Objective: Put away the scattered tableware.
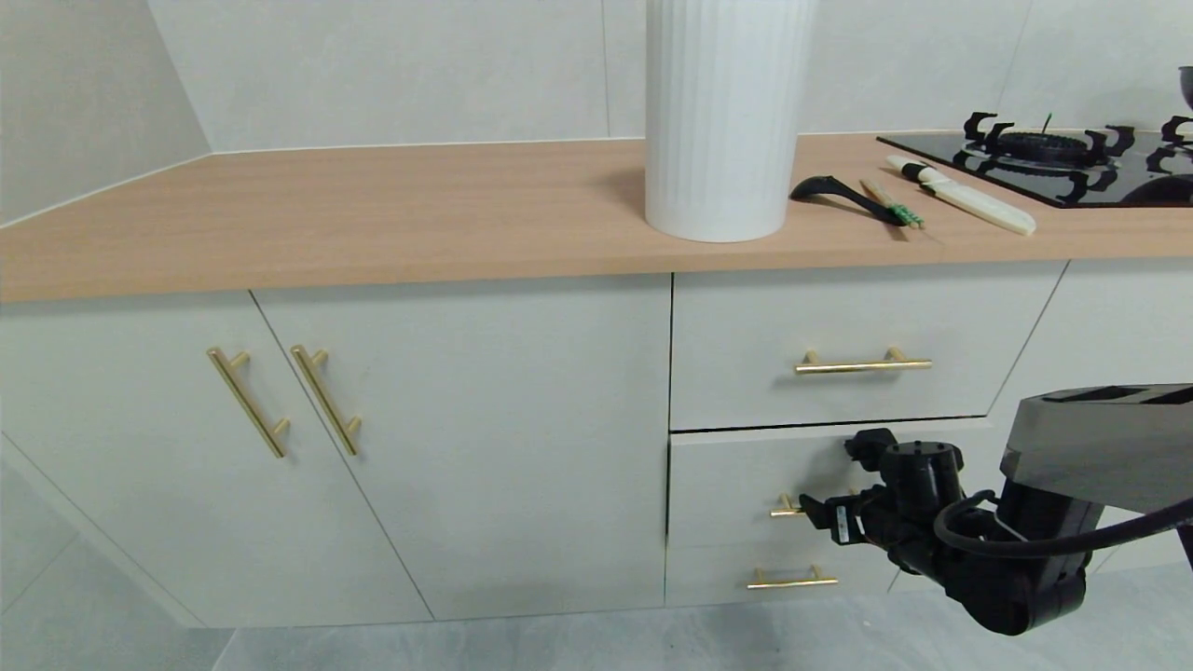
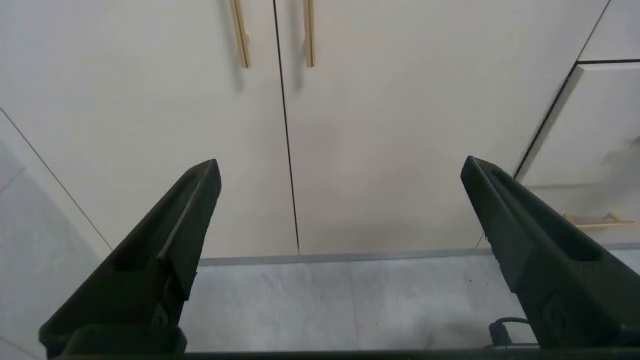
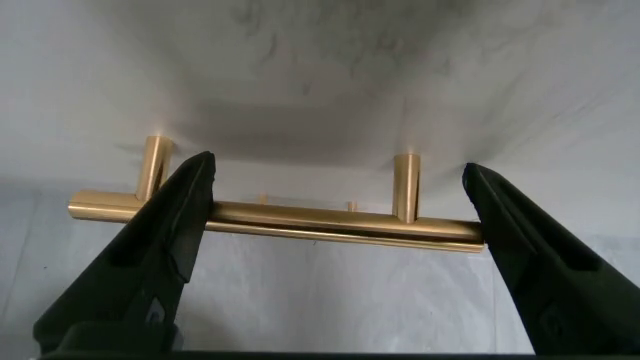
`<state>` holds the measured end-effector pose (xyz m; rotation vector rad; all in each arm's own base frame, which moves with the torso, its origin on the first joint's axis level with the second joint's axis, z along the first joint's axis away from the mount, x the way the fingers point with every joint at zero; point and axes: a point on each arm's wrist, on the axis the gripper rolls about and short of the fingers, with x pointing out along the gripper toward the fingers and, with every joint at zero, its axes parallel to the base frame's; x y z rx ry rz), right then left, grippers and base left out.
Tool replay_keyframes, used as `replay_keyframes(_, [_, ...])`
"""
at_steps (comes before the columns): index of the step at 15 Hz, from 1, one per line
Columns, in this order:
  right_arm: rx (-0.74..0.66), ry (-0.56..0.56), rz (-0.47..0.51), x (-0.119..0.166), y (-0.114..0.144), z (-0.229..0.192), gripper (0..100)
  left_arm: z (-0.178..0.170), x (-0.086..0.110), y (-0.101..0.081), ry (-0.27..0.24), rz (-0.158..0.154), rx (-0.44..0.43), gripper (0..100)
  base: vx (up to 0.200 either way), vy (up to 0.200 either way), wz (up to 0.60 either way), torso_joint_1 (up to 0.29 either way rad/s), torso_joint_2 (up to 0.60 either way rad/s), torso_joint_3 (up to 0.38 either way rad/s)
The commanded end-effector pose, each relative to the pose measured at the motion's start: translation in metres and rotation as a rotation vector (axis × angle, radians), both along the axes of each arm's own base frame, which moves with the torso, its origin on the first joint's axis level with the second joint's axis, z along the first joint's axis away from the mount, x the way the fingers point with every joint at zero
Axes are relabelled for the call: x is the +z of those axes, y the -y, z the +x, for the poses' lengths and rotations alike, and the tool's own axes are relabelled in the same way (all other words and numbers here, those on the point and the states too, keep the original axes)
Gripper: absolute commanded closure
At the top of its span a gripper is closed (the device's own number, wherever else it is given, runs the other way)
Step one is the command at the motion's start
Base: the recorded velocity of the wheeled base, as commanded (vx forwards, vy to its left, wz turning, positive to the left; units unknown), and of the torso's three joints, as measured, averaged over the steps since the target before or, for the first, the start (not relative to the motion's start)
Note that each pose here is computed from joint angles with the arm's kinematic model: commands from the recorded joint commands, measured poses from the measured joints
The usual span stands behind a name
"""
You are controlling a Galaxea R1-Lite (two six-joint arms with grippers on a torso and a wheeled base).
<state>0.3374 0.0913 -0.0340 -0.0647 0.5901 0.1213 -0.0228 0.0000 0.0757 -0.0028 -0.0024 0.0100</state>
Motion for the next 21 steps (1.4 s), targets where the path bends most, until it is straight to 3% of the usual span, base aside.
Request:
replay_keyframes(1, [0.009, -0.001, -0.002, 0.008, -0.002, -0.004, 0, 0.000, 0.000, 0.000, -0.001, 0.000, 0.001, 0, 0.000, 0.000, 0.00, 0.000, 0.00, 0.000])
replay_keyframes(9, [0.101, -0.097, -0.002, 0.107, -0.006, -0.057, 0, 0.000, 0.000, 0.000, -0.001, 0.000, 0.001, 0, 0.000, 0.000, 0.00, 0.000, 0.00, 0.000])
replay_keyframes(13, [0.131, 0.033, 0.040, 0.150, -0.009, -0.075, 0, 0.000, 0.000, 0.000, -0.002, 0.000, 0.001, 0, 0.000, 0.000, 0.00, 0.000, 0.00, 0.000])
replay_keyframes(18, [0.132, 0.066, 0.047, 0.147, -0.015, -0.069, 0, 0.000, 0.000, 0.000, -0.001, 0.000, 0.001, 0, 0.000, 0.000, 0.00, 0.000, 0.00, 0.000])
replay_keyframes(21, [0.071, 0.105, 0.020, 0.110, -0.023, -0.046, 0, 0.000, 0.000, 0.000, -0.001, 0.000, 0.001, 0, 0.000, 0.000, 0.00, 0.000, 0.00, 0.000])
